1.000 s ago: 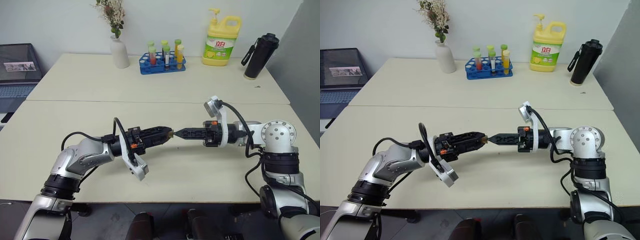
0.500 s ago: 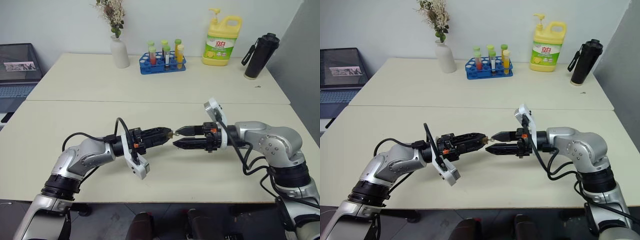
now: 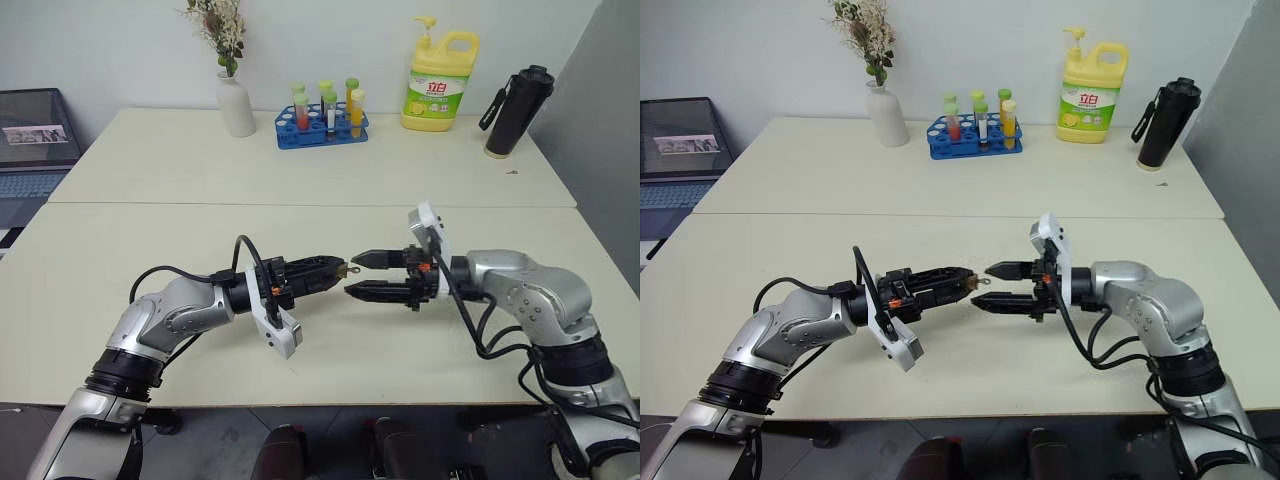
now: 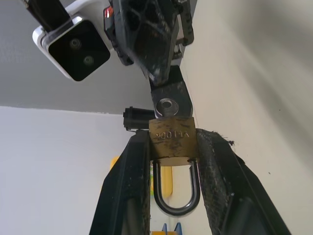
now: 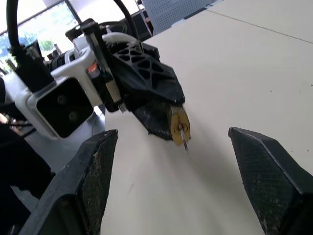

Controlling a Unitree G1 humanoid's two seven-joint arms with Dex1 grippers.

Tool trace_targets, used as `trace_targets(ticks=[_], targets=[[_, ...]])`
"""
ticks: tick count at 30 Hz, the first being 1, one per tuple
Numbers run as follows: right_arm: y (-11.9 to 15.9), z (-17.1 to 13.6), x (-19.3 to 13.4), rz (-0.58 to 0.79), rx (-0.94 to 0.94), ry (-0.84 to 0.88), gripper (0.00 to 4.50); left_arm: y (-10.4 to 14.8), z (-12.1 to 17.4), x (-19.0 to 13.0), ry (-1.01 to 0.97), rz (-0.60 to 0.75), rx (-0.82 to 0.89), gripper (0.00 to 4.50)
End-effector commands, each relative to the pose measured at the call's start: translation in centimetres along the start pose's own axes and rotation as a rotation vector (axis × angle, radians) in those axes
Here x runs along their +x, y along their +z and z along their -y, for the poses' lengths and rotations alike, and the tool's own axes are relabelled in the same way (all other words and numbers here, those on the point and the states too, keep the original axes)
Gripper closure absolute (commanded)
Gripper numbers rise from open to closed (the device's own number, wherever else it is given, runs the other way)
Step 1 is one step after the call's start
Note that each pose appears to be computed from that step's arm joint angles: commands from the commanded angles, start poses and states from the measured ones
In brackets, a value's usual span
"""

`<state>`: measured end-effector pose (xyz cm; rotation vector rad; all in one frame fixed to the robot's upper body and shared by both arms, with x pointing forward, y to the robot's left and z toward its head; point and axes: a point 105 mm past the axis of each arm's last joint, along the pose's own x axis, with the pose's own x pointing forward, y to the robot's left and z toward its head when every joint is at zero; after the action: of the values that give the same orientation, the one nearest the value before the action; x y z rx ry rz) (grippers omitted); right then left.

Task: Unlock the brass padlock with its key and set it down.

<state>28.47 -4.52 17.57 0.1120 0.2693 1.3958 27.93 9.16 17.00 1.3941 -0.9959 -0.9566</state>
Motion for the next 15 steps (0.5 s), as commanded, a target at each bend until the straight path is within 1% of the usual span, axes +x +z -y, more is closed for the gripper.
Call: trace_targets(ticks=[1,8,11,12,13,14,15], targets=[[1.94,-0.44,0.58,0.055,-0.013,0.020,0.71,0.21,-1.23,0.16,0.038,0.024,0.023,3.54],[2.02,-0.06,1.13,0.055,0.013,0.030,0.71,0.26,-1.17,0.27,0.039,0.024,0.024,3.54],[1.98,-0.06,1.07,0.052,0.015,0.033,1.27,0.28,-1.17,0.29,0.040,0.023,0.023,3.54],[1.94,-0.05,1.06,0.050,0.017,0.033,1.64,0.28,-1.16,0.27,0.040,0.023,0.024,3.54],[1.91,-0.08,1.04,0.048,0.018,0.036,1.92,0.27,-1.15,0.25,0.040,0.021,0.024,3.54],[1.89,-0.11,1.02,0.047,0.019,0.039,2.37,0.26,-1.15,0.24,0.040,0.020,0.024,3.54],[1.84,-0.11,1.01,0.045,0.020,0.039,2.72,0.22,-1.13,0.20,0.041,0.018,0.023,3.54]])
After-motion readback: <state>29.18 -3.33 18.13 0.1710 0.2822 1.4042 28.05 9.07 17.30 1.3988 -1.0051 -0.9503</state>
